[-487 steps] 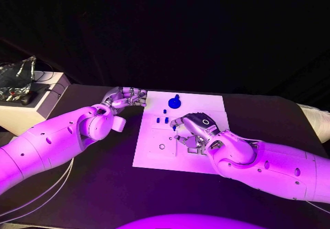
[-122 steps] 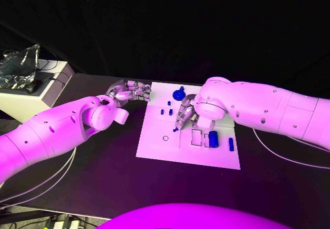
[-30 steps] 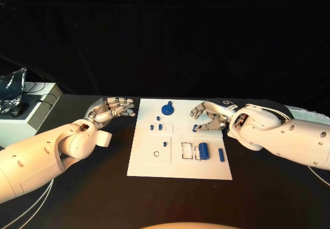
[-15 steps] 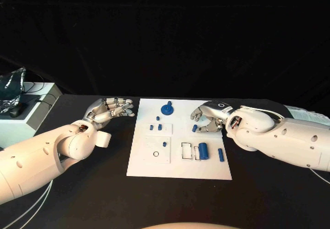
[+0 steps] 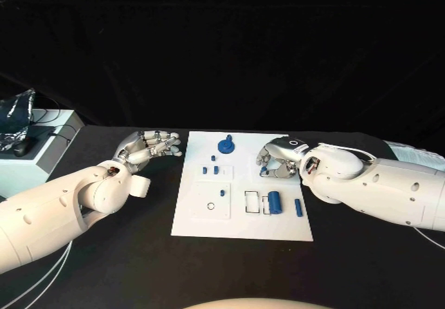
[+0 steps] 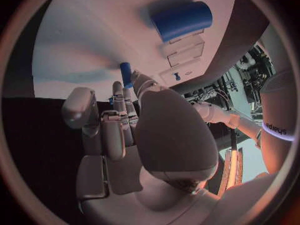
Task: Assemble the parts on the task board
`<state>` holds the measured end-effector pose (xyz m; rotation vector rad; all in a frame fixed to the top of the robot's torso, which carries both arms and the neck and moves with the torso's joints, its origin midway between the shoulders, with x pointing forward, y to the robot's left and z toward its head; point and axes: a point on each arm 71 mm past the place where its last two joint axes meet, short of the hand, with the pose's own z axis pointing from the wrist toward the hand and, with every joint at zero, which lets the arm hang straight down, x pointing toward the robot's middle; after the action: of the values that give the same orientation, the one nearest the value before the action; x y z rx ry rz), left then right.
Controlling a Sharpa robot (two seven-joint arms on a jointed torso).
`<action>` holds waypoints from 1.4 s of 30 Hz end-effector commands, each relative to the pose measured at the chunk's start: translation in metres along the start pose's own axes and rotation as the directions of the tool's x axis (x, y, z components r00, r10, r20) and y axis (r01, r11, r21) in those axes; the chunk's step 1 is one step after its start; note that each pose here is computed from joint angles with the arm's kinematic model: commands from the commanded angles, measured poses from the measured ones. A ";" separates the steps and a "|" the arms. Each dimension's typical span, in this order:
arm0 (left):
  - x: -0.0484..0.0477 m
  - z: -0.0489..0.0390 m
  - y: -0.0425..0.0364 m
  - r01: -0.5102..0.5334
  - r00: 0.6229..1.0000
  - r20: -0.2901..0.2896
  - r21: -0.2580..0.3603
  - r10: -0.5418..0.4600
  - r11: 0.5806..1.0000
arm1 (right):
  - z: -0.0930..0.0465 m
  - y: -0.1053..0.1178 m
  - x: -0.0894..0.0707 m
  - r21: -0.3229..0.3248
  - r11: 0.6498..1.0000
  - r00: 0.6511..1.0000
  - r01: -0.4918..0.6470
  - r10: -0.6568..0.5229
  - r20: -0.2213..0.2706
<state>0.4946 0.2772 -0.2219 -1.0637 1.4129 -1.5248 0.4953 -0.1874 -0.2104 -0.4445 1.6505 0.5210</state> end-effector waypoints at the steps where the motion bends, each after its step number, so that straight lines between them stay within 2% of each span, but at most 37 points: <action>1: 0.0017 0.0006 0.0003 0.012 1.000 -0.008 -0.003 -0.012 1.000 | 0.000 0.000 0.003 0.003 1.000 0.999 0.017 -0.016 -0.032; 21: 0.0005 0.0004 0.0019 0.011 1.000 -0.008 -0.023 -0.012 1.000 | 0.001 0.006 0.003 -0.013 1.000 1.000 0.014 -0.014 -0.017; 30: -0.0001 0.0001 0.0020 0.010 1.000 -0.006 -0.026 -0.010 1.000 | 0.000 0.005 0.003 0.022 0.998 0.998 0.058 -0.058 -0.005; 42: -0.0008 -0.0001 0.0020 0.009 1.000 -0.004 -0.027 -0.010 1.000 | -0.002 0.008 0.001 0.030 0.998 0.998 0.052 -0.053 0.035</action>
<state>0.4950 0.2790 -0.2246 -1.0846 1.4378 -1.5039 0.4881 -0.1806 -0.2132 -0.4655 1.6379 0.4797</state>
